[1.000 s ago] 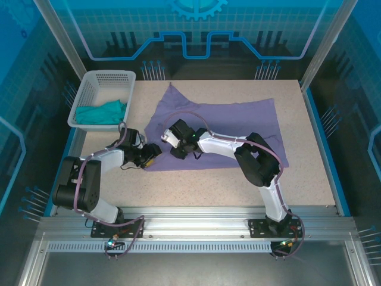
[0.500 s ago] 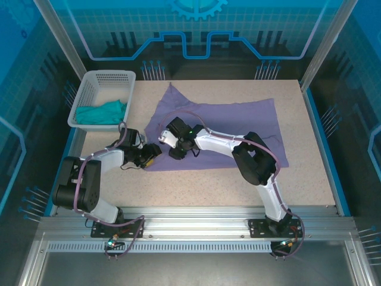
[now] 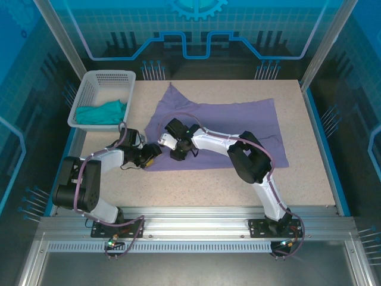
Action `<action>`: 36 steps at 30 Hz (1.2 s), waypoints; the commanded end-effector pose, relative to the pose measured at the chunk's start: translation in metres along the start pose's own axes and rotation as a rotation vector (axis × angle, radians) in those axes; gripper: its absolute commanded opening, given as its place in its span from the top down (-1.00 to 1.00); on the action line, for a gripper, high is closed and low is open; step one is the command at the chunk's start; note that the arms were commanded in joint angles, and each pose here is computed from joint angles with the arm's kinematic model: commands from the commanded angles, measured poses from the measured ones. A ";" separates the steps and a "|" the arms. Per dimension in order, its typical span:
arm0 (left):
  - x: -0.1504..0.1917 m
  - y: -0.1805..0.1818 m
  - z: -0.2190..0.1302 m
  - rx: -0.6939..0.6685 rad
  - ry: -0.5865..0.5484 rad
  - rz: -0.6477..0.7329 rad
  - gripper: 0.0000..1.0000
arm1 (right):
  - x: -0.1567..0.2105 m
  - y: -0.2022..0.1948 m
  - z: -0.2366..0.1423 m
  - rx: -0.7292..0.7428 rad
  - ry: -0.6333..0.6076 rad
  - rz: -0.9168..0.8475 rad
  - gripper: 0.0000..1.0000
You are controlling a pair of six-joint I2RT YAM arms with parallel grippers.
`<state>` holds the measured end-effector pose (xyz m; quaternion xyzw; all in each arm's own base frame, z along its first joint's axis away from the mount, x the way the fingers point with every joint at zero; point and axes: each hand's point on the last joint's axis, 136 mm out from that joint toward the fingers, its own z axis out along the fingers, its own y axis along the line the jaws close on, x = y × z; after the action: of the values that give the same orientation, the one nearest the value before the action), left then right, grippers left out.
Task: Fold the inside-out t-shirt
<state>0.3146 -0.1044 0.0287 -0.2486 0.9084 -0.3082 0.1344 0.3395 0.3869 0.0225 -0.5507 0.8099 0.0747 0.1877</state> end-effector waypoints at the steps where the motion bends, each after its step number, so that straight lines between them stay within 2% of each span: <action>1: 0.011 0.020 0.006 -0.049 0.040 -0.013 -0.19 | 0.000 0.007 0.003 -0.010 0.021 -0.009 0.60; 7: 0.013 0.024 0.007 -0.059 0.047 -0.018 -0.19 | -0.008 -0.003 -0.009 0.035 -0.028 0.028 0.76; 12: 0.015 0.029 0.007 -0.076 0.046 -0.016 -0.20 | -0.020 -0.019 -0.027 0.065 -0.108 0.131 0.89; 19: 0.014 0.031 0.007 -0.088 0.044 -0.013 -0.20 | -0.031 -0.046 -0.056 0.019 -0.223 0.303 0.93; 23: 0.014 0.032 0.008 -0.092 0.043 -0.012 -0.20 | -0.023 -0.078 -0.061 0.010 -0.248 0.465 0.93; 26: 0.015 0.033 0.007 -0.095 0.042 -0.013 -0.19 | 0.006 -0.119 -0.054 0.060 -0.178 0.697 0.94; 28: 0.014 0.033 0.007 -0.095 0.040 -0.011 -0.20 | 0.033 -0.143 -0.045 0.067 -0.112 0.876 0.85; 30: 0.014 0.033 0.008 -0.095 0.040 -0.011 -0.20 | 0.050 -0.157 -0.037 0.016 -0.089 1.001 0.63; 32: 0.014 0.032 0.007 -0.094 0.042 -0.009 -0.20 | 0.057 -0.165 -0.037 0.002 -0.111 1.040 0.37; 36: 0.011 0.030 0.005 -0.093 0.030 -0.005 -0.20 | 0.056 -0.174 -0.059 0.016 -0.186 1.017 0.11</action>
<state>0.3143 -0.1044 0.0280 -0.2460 0.9091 -0.3084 0.1343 0.4815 0.2388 0.0524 -0.0820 0.9614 0.1629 0.2061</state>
